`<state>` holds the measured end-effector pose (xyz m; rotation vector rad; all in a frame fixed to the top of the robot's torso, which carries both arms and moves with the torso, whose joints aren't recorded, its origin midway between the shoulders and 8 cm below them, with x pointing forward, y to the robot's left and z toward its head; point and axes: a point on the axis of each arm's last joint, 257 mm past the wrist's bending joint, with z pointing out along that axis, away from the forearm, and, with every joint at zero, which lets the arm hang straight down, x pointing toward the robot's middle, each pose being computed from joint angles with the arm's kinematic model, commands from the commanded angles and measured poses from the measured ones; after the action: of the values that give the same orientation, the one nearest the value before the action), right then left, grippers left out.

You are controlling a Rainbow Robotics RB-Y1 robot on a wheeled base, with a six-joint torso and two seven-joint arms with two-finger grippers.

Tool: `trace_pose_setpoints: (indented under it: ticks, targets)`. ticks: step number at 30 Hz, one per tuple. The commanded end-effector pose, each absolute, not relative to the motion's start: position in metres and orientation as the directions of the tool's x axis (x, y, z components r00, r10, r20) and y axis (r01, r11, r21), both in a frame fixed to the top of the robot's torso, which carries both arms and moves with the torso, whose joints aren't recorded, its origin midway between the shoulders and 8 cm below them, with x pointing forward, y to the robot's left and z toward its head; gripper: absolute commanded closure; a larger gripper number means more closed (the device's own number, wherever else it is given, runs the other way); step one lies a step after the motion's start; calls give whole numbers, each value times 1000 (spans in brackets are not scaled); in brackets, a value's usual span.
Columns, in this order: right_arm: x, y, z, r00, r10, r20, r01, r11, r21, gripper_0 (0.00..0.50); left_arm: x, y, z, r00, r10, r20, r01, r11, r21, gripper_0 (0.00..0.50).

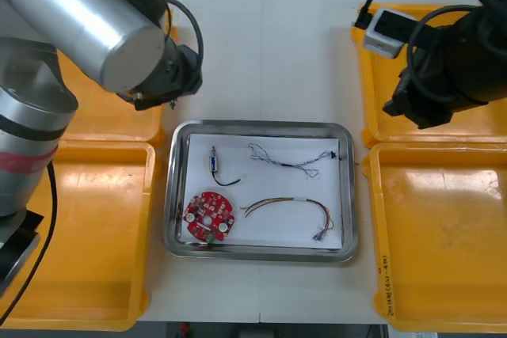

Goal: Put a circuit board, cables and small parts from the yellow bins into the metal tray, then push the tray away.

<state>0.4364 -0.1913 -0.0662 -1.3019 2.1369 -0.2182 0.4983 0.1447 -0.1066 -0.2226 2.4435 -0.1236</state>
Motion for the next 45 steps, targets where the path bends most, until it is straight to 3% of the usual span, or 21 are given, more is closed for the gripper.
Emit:
trace_pose_setpoints:
  ticks: [1,12,23,35,36,37,39,40,45]
  targets:
    - [431,-240,-58,-427,-777,-464,-658,618,-430,0,485,103,-116,-768,-147,-624,-63,986,-155,499]
    - [422,-312,-63,-585,-606,-539,-496,793,-354,0,473,63,-172,-806,-58,-588,-10,996,-84,499]
    - [395,-360,-94,-702,-448,-554,-374,894,-248,0,481,49,-222,-831,-37,-555,-17,999,-40,499]
    - [376,-383,-127,-773,-274,-572,-209,962,-178,0,481,43,-244,-836,-20,-548,-12,1000,-18,493]
    - [375,-384,-132,-780,-251,-573,-189,968,-166,0,481,43,-244,-836,-20,-548,-12,1000,-19,458]
    - [374,-384,-134,-782,-242,-574,-183,970,-160,0,481,44,-245,-837,-22,-547,-14,1000,-20,373]
    - [375,-383,-140,-788,-207,-580,-154,978,-139,0,481,44,-245,-837,-24,-547,-15,1000,-20,47]
    - [374,-382,-142,-790,-193,-582,-142,981,-132,0,482,45,-244,-834,-25,-551,-18,1000,-19,0]
    - [371,-379,-159,-811,-139,-569,-93,990,-109,0,482,45,-243,-833,-31,-553,-22,999,-24,0]
